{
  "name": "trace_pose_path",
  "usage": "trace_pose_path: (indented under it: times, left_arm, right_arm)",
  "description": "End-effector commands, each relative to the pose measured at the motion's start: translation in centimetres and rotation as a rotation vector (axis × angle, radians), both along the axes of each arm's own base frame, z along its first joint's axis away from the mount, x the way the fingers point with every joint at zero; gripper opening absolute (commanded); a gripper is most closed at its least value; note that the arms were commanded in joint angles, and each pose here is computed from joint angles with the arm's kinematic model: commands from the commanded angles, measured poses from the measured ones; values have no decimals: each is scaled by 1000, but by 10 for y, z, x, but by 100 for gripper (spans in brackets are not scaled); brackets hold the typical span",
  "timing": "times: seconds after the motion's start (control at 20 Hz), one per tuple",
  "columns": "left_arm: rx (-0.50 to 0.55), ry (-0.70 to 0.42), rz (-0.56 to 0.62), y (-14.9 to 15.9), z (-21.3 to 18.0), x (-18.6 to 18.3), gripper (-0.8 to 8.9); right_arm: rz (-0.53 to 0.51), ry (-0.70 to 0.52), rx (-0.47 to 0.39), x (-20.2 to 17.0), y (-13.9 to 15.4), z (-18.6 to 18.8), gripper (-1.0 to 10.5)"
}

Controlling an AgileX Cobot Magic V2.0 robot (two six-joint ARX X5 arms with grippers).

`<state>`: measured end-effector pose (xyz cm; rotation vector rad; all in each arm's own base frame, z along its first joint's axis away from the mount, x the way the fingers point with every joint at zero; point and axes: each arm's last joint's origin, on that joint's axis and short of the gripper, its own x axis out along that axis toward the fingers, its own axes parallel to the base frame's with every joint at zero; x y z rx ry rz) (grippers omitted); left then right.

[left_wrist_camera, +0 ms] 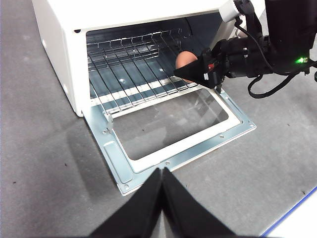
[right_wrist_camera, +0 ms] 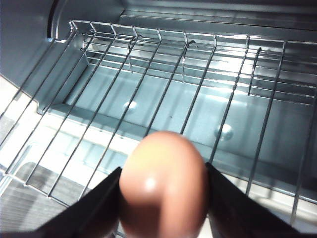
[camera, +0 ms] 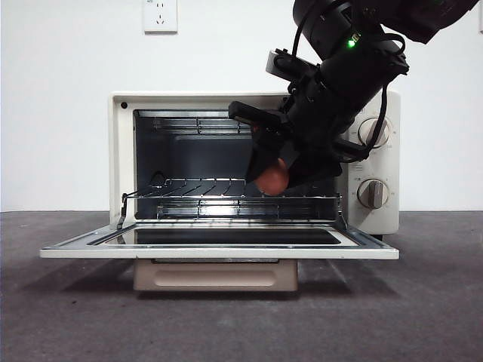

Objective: Eggoven

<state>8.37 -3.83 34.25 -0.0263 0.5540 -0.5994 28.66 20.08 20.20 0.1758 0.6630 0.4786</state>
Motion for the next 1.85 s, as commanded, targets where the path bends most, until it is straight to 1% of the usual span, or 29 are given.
trace_pose_path:
  times: [0.05,0.1,0.15,0.65,1.0,1.15,1.35,1.45,1.6,1.7,1.85]
  left_arm:
    - [-7,-14,-1,0,3,0,6]
    - [-7,-14,-1,0,3,0,6]
    - [-7,-15,-1,0,3,0,6]
    - [-6,-15,-1,0,3,0,6]
    - [-7,-15,-1,0,3,0,6]
    - [-7,-15,-1,0,3,0,6]
    - [-2,-4,-1,-2,2,4,6]
    - [-7,-2,14,-3,-3,12,6]
    - [-66,12,81,-6,-29,33,6]
    - [-94,64,105,-7,-55,50,6]
    - [-105,137,127,-8,-86,77,6]
  right_arm:
    - [4,0,8,3,5,-1,173]
    - [4,0,8,3,6,-1,229]
    - [3,2,9,3,5,-1,259]
    - [-1,0,7,1,4,3,296]
    - [-15,-32,19,-7,-2,23,307]
    - [7,-44,31,-18,-2,37,310]
    - [51,-93,71,-47,-7,74,310]
    - [78,-117,95,-68,-16,97,310]
    - [111,-135,109,-105,-41,127,310]
    - [125,-150,101,-131,-62,142,310]
    - [124,-174,108,-165,-92,156,310]
